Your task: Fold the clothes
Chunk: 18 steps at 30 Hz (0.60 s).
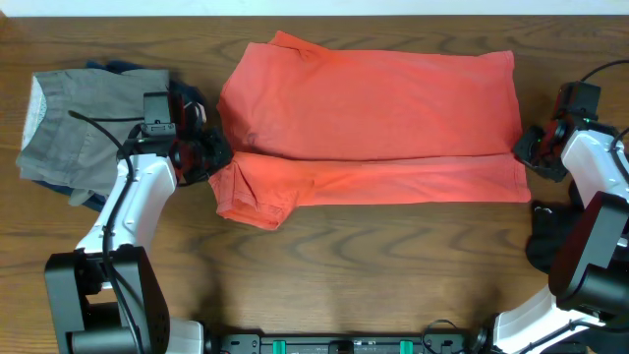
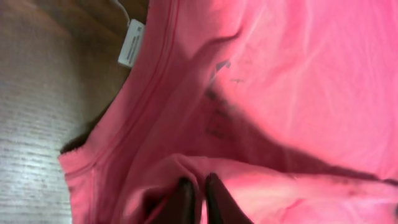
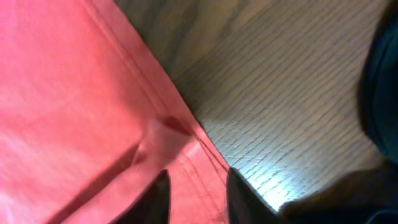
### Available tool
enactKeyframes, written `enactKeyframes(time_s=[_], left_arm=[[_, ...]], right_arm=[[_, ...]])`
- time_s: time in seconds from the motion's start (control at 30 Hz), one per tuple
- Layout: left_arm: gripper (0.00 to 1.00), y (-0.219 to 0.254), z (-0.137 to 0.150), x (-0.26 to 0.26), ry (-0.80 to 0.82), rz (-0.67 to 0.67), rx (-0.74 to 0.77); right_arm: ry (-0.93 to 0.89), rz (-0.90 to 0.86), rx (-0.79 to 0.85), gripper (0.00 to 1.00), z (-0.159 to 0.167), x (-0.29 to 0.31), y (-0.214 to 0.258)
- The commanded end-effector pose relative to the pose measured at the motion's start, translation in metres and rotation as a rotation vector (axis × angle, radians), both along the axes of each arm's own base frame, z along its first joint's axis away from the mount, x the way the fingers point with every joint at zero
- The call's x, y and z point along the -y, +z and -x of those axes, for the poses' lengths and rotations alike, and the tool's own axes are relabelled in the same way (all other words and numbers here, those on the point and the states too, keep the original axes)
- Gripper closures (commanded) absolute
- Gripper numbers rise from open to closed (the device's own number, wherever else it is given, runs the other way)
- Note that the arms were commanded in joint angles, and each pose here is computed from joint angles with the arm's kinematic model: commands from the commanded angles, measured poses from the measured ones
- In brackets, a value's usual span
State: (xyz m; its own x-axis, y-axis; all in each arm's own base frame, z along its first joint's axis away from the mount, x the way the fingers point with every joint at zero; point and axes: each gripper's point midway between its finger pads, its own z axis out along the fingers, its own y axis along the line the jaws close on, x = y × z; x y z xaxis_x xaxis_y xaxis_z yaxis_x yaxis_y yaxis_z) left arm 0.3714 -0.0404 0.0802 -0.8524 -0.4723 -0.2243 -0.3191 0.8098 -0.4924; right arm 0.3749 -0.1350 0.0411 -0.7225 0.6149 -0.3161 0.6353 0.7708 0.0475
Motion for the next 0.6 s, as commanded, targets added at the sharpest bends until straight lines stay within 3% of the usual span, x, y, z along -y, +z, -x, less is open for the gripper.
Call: enactKeyframes(time_s=[0.0, 0.03, 0.1, 0.3, 0.57], left_arm=[[0.38, -0.002, 0.004, -0.001, 0.008, 0.014, -0.023], [0.27, -0.003, 0.008, 0.002, -0.006, 0.024, -0.036], [0.2, -0.008, 0.023, 0.004, -0.016, 0.036, -0.098], [0.18, -0.014, 0.065, 0.024, -0.137, 0.068, -0.241], [0.18, -0.015, 0.084, 0.059, -0.317, 0.038, -0.257]], right_arm=[[0.004, -0.012, -0.005, 0.6, 0.001, 0.0, -0.002], [0.004, -0.014, -0.012, 0.59, 0.003, -0.001, -0.003], [0.004, -0.019, -0.029, 0.59, 0.007, -0.002, -0.004], [0.01, -0.047, -0.112, 0.59, 0.027, -0.011, -0.012], [0.031, -0.064, -0.169, 0.58, 0.046, -0.025, -0.033]])
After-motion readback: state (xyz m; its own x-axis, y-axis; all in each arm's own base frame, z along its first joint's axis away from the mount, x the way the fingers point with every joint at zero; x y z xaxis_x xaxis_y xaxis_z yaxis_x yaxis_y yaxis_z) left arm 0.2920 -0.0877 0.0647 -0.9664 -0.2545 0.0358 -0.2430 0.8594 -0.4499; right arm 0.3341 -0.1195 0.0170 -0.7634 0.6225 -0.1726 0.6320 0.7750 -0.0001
